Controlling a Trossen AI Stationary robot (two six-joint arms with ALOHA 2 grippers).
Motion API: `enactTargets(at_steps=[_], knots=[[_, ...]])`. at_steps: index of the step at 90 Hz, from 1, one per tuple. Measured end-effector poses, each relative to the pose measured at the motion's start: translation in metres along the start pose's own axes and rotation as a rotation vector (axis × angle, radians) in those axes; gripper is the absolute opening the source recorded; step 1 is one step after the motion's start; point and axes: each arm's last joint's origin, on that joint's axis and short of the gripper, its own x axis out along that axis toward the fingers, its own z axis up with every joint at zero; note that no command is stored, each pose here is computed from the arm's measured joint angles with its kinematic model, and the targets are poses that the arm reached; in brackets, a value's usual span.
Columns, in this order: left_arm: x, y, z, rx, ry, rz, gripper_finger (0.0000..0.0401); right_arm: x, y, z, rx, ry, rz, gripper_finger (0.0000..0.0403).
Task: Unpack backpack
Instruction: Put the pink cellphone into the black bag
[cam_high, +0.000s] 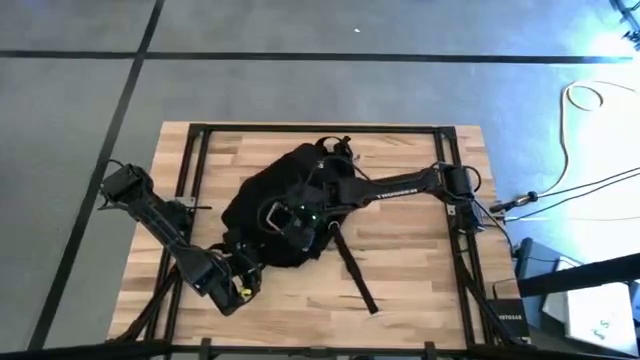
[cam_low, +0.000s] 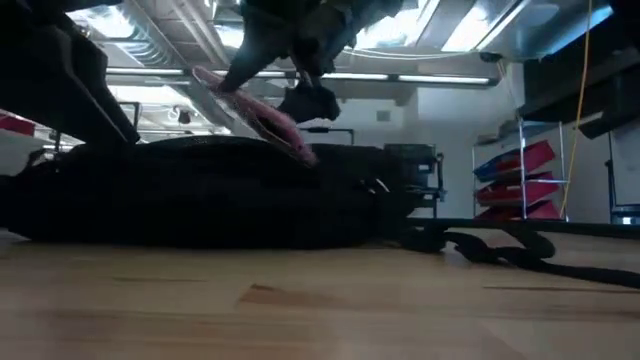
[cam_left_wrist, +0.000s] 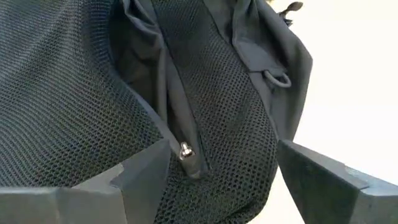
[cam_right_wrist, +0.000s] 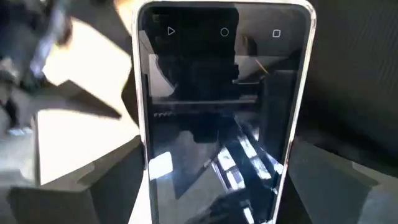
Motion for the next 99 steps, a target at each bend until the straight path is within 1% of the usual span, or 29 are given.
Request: enactTargets(at_steps=[11,16,22,38,43,51,61,67,84,94,99], knots=[[0.0,0.0,0.0,0.021,0.0,0.0,0.028,-0.001,-0.007,-0.008,-0.023,0.065,-0.115,0.034],[0.0,0.0,0.0,0.026,0.0,0.001,0.028,-0.003,-0.009,-0.011,-0.023,0.106,-0.139,0.034],[0.0,0.0,0.0,0.026,-0.001,0.002,0.028,-0.008,-0.008,-0.009,-0.024,0.123,-0.161,0.034],[0.0,0.0,0.001,0.025,-0.015,0.011,0.028,-0.028,0.005,0.004,-0.073,0.15,-0.124,0.034],[0.0,0.0,0.001,0.024,-0.017,0.013,0.028,-0.03,0.007,0.008,-0.088,0.166,-0.131,0.034],[0.0,0.0,0.001,0.022,-0.018,0.014,0.028,-0.024,0.004,0.01,-0.111,0.223,-0.147,0.034],[0.0,0.001,0.001,0.022,-0.018,0.014,0.028,-0.003,-0.002,0.014,-0.116,0.3,-0.117,0.034],[0.0,0.001,0.001,0.022,-0.018,0.014,0.028,0.008,-0.005,0.018,-0.117,0.333,-0.117,0.034],[0.0,0.001,0.001,0.02,-0.017,0.014,0.028,0.01,-0.002,0.026,-0.165,0.422,-0.13,0.034],[0.001,0.001,0.0,0.029,-0.017,0.02,0.028,0.004,0.009,0.024,-0.207,0.453,-0.062,0.034],[0.001,0.001,0.001,0.033,-0.018,0.022,0.028,0.003,0.013,0.023,-0.215,0.457,-0.047,0.034]])
